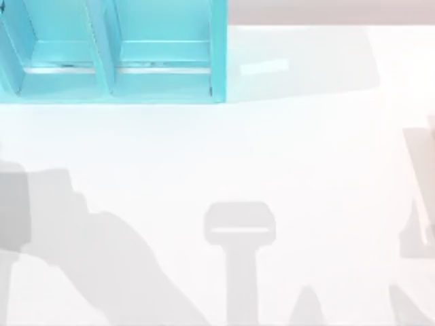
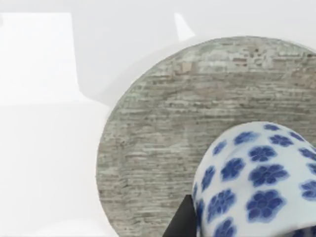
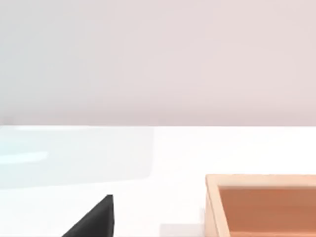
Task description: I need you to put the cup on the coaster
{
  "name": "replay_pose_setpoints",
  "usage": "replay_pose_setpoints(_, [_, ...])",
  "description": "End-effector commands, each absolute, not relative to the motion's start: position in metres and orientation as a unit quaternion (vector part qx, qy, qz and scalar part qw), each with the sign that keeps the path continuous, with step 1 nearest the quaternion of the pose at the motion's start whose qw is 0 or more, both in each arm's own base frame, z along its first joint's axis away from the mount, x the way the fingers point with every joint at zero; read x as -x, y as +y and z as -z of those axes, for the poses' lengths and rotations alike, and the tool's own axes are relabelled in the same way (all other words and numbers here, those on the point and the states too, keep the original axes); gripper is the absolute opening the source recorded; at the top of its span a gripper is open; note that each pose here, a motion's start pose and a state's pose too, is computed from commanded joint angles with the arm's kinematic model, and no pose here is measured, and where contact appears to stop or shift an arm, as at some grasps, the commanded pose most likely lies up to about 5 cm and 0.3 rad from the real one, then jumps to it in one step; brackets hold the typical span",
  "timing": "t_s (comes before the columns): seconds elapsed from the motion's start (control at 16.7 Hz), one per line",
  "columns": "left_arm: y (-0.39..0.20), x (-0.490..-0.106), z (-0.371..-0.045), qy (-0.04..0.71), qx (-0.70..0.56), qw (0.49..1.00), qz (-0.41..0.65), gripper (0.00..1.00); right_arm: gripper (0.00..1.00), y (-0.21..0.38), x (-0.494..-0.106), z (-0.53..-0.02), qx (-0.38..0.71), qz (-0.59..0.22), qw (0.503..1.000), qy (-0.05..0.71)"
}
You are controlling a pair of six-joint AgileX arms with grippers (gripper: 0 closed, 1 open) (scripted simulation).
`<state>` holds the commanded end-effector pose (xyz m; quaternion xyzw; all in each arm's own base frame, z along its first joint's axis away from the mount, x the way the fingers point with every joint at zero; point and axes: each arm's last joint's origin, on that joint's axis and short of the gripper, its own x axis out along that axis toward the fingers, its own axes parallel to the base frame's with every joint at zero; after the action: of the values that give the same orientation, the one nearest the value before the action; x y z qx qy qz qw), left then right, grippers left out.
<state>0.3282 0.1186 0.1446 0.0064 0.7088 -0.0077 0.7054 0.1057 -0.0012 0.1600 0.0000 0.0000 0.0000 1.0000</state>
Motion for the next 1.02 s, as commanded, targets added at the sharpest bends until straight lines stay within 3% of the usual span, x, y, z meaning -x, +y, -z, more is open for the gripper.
replay_pose_setpoints(0.12, [0.1186, -0.3282, -0.1446, 0.709, -0.006, 0.705, 0.008, 0.00, 1.00, -0.0012, -0.1057, -0.1600, 0.000, 0.000, 1.000, 0.000])
replay_pose_setpoints(0.9, [0.1186, -0.3282, -0.1446, 0.709, -0.006, 0.705, 0.008, 0.98, 1.00, -0.0012, -0.1057, -0.1600, 0.000, 0.000, 1.000, 0.000])
replay_pose_setpoints(1.02, [0.1186, -0.3282, -0.1446, 0.709, -0.006, 0.705, 0.008, 1.00, 1.00, -0.0012, -0.1057, -0.1600, 0.000, 0.000, 1.000, 0.000])
